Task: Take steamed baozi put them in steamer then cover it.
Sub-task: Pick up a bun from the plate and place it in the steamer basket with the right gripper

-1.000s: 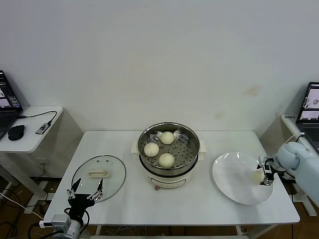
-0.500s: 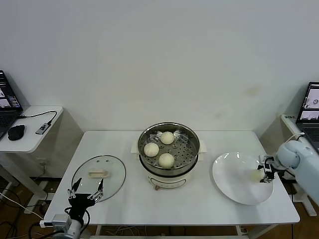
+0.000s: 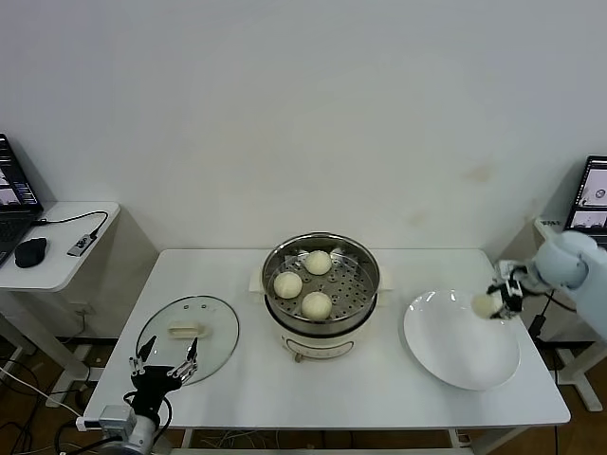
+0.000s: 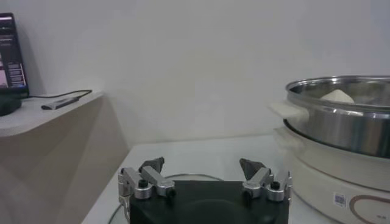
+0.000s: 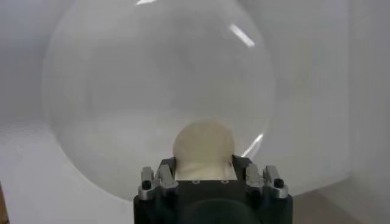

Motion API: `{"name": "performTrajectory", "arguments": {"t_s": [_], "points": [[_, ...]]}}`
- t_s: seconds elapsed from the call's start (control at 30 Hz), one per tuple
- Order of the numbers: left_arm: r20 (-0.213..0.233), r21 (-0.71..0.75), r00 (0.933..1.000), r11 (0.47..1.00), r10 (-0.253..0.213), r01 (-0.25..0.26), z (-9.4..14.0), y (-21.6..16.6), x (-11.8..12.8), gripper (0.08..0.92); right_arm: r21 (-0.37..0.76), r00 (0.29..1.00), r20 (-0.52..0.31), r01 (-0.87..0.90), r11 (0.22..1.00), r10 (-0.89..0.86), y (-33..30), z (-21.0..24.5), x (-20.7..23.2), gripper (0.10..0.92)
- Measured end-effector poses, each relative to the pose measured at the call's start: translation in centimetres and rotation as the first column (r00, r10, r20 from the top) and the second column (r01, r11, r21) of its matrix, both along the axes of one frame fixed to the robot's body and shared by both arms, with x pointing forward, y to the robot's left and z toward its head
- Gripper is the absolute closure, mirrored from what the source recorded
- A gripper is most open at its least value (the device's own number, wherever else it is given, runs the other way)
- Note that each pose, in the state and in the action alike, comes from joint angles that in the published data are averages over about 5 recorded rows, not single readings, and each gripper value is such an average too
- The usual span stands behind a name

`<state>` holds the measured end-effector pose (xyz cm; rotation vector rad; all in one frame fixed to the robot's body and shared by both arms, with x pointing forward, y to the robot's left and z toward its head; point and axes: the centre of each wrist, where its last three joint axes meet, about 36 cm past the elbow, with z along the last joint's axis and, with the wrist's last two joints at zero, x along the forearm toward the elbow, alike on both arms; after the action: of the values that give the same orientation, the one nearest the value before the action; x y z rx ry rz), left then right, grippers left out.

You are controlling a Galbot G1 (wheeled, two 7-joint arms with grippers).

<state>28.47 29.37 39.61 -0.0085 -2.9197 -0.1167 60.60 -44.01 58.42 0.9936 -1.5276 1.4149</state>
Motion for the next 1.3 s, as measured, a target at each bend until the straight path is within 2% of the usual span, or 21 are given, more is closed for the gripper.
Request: {"name": "performTrajectory", "arguments": {"t_s": [0.33, 0.6, 0.93, 1.3], "points": [[0.007, -0.011, 1.0, 1.0, -0.006, 0.006, 0.0, -0.4, 0.3, 0.177, 0.081, 0.993, 0.075, -0.094, 0.992, 0.088, 7.7, 7.8, 1.8, 0.437], [0.003, -0.01, 1.0, 1.0, 0.0, 0.0, -0.1, -0.3, 0.3, 0.177, 0.162, 0.989, 0.075, -0.135, 0.977, 0.124, 15.4, 10.2, 2.6, 0.434], [0.005, -0.013, 1.0, 1.0, 0.008, -0.008, 0.1, -0.4, -0.1, 0.177, 0.204, 0.993, 0.037, -0.118, 0.972, 0.113, 22.5, 9.2, 3.4, 0.428], [0.008, -0.013, 0.9999, 1.0, 0.009, -0.009, 0.2, -0.5, -0.1, 0.177, 0.196, 0.997, -0.022, -0.071, 0.978, 0.077, 26.1, 4.9, 3.9, 0.428]]}}
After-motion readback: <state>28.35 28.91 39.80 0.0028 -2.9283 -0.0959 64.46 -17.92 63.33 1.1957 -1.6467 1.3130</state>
